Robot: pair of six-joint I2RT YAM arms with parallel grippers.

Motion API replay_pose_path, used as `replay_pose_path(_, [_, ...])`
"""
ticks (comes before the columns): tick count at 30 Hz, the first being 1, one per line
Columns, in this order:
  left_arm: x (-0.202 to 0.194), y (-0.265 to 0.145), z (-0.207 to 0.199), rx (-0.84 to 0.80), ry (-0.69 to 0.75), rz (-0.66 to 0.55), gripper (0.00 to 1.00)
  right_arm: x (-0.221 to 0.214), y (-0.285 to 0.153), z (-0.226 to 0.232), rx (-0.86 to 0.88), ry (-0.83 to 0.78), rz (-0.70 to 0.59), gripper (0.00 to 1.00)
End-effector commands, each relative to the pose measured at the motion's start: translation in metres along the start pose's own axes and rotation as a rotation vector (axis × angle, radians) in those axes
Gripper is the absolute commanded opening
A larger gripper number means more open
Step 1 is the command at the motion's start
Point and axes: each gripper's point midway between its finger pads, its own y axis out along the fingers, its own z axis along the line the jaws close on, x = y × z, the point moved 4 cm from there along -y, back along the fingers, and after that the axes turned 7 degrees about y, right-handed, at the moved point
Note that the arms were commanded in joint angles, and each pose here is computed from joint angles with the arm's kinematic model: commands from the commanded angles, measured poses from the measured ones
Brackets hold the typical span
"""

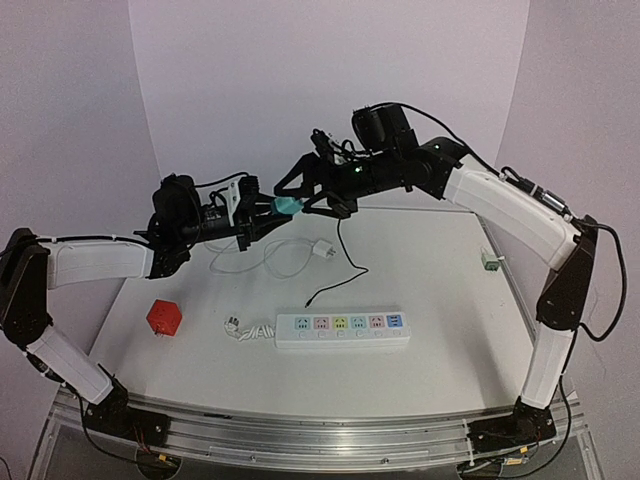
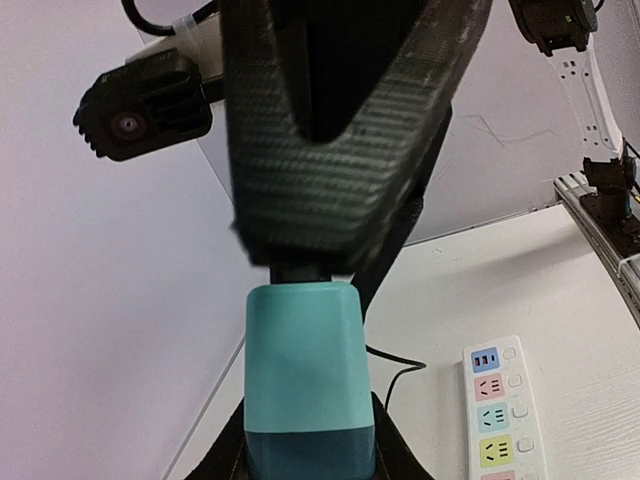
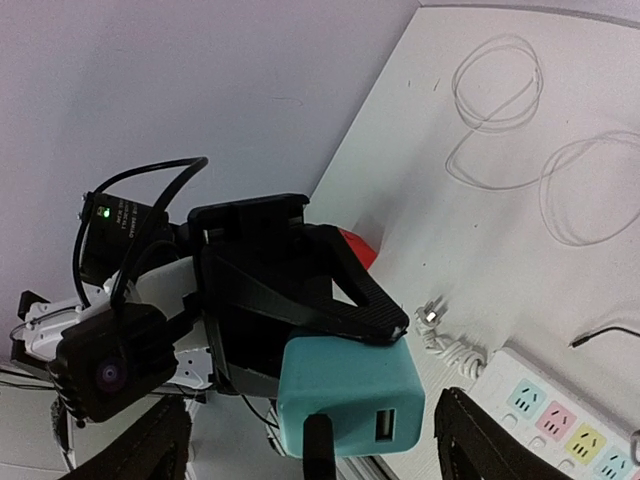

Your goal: Insert the plug

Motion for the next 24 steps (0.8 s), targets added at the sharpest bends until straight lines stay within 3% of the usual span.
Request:
replay_pose_path(1, [0.022, -0.005, 0.006, 0.008, 0.053, -0.047, 0.00, -0.001, 0.006, -0.005, -0.026, 0.009, 0.033, 0.74])
replay_pose_path(6, [0.021, -0.006, 0.005, 0.005, 0.059, -0.041, 0.00, -0.002, 0.007, -0.003, -0.018, 0.006, 0.049, 0.58])
replay_pose_path(16, [0.020, -0.006, 0.001, -0.017, 0.067, -0.047, 0.00, 0.000, 0.007, 0.003, 0.005, 0.000, 0.054, 0.41])
replay_pose_path(19, [0.022, -0.006, 0.000, -0.027, 0.074, -0.057, 0.00, 0.000, 0.010, 0.003, 0.012, 0.002, 0.063, 0.24])
replay_pose_path(21, [0.022, -0.006, -0.002, -0.034, 0.078, -0.060, 0.00, 0.000, 0.011, 0.001, 0.008, 0.004, 0.064, 0.02])
replay_pose_path(24, [0.021, -0.007, -0.005, -0.042, 0.074, -0.061, 0.00, -0.001, 0.011, -0.002, -0.007, 0.008, 0.060, 0.00])
